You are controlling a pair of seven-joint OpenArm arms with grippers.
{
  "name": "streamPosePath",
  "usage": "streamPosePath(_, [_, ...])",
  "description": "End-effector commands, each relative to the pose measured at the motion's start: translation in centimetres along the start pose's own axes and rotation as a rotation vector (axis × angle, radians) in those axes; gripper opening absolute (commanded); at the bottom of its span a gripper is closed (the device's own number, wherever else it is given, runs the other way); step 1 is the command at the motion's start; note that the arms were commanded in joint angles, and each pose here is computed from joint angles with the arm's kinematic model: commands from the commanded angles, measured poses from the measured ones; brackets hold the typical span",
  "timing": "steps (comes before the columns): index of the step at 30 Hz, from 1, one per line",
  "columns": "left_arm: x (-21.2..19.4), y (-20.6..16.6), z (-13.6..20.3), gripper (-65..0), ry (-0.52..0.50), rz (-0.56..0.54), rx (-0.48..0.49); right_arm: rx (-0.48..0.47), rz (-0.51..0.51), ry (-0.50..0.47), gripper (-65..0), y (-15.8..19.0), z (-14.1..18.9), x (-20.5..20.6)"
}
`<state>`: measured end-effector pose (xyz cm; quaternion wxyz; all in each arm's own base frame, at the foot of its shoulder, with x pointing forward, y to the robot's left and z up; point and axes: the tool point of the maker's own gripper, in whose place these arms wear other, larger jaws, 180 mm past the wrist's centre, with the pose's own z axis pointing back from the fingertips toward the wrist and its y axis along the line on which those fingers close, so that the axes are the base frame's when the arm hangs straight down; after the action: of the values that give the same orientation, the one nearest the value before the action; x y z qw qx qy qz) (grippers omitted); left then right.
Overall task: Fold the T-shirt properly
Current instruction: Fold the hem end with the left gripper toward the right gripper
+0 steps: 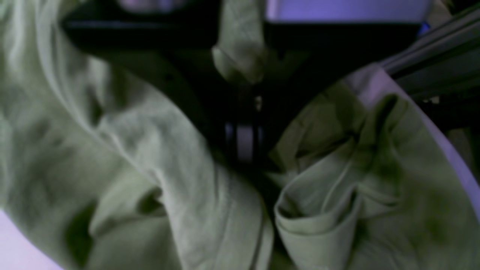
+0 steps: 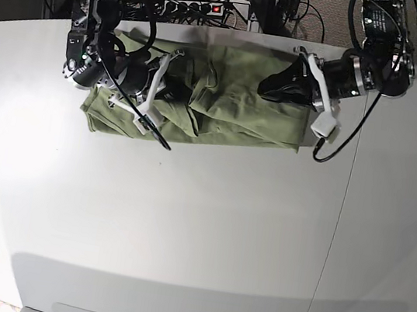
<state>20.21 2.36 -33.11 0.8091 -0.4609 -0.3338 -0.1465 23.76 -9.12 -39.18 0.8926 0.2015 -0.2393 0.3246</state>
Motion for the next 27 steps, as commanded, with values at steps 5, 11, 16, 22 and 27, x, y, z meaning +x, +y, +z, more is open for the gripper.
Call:
streamPosePath(5, [0.2,-1.2,-2.2,-63.5,0.017,-0.096,0.001,0.022,0.006,-0.065,-65.0,0.3,0.5,1.7])
streamPosePath(11, [-1.2,-0.9,-5.4,-63.5,0.087,-0.270,0.082,0.022,0.005,-0.058,-65.0,0.4,0.5,1.5])
streamPosePath(16, [-1.3,1.1,-7.2,-63.5,0.102,-0.377,0.144,0.023,0.005,-0.048,-65.0,0.4,0.5,1.3])
streamPosePath(22, [1.2,5.5,-7.8,-63.5,0.050,-0.391,0.312,0.025,0.002,-0.042,-65.0,0.5,0.5,1.1])
streamPosePath(27, [3.4,6.7,-7.6,-63.5,0.031,-0.421,0.381,0.024,0.003,-0.034,-65.0,0.5,0.5,0.9])
